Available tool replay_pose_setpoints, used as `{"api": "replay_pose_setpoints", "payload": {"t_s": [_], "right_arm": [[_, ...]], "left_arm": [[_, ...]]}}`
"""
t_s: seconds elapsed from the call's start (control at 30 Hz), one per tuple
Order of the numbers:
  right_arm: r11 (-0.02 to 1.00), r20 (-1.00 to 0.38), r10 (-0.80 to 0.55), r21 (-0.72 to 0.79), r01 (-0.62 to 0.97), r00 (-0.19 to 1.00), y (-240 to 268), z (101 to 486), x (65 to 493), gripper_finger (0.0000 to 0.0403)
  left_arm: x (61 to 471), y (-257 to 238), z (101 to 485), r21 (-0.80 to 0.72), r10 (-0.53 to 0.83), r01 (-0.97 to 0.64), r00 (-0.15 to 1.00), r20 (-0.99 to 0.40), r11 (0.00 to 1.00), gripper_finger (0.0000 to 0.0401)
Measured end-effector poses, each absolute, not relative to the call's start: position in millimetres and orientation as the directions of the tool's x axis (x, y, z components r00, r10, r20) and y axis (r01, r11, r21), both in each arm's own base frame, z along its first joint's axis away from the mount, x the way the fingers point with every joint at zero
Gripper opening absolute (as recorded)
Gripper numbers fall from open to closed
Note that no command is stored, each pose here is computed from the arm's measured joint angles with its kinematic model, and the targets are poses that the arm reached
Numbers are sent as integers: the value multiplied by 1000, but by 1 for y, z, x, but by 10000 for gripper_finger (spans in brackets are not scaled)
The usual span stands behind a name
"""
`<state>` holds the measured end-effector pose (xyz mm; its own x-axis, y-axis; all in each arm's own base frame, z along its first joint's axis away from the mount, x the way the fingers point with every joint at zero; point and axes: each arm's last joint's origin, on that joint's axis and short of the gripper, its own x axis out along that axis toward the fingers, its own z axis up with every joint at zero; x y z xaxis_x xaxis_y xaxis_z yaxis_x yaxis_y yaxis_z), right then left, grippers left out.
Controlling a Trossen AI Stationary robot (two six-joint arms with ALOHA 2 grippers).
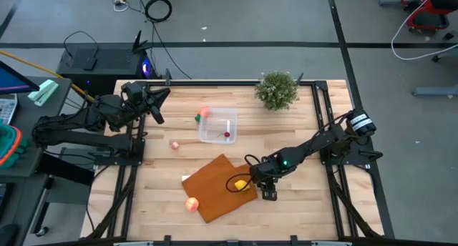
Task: Pick and placing Produce into tupperware
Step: Put the black cherry into the transparent bin
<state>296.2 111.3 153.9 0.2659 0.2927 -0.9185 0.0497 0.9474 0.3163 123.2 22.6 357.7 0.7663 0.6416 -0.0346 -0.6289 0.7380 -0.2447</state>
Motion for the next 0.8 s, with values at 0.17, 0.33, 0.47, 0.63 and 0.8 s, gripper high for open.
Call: {"api": "replay_pose_setpoints", "payload": {"t_s": [0.17,0.33,0.47,0.63,0.8], "right_arm": [[954,-923,270,295,54,274,111,154,296,189],[954,-930,267,292,66,252,109,146,299,184],[965,-936,221,250,76,273,109,146,299,178],[971,-935,211,233,46,284,108,147,300,166],[972,-935,215,234,35,283,108,146,300,164]], "left_arm": [[123,23,358,-245,642,-629,766,-35,738,37],[123,23,358,-245,642,-629,766,-35,738,31],[123,23,358,-245,642,-629,766,-35,738,28],[123,23,358,-244,642,-629,766,-35,738,35],[123,23,358,-244,642,-629,766,-35,738,33]]}}
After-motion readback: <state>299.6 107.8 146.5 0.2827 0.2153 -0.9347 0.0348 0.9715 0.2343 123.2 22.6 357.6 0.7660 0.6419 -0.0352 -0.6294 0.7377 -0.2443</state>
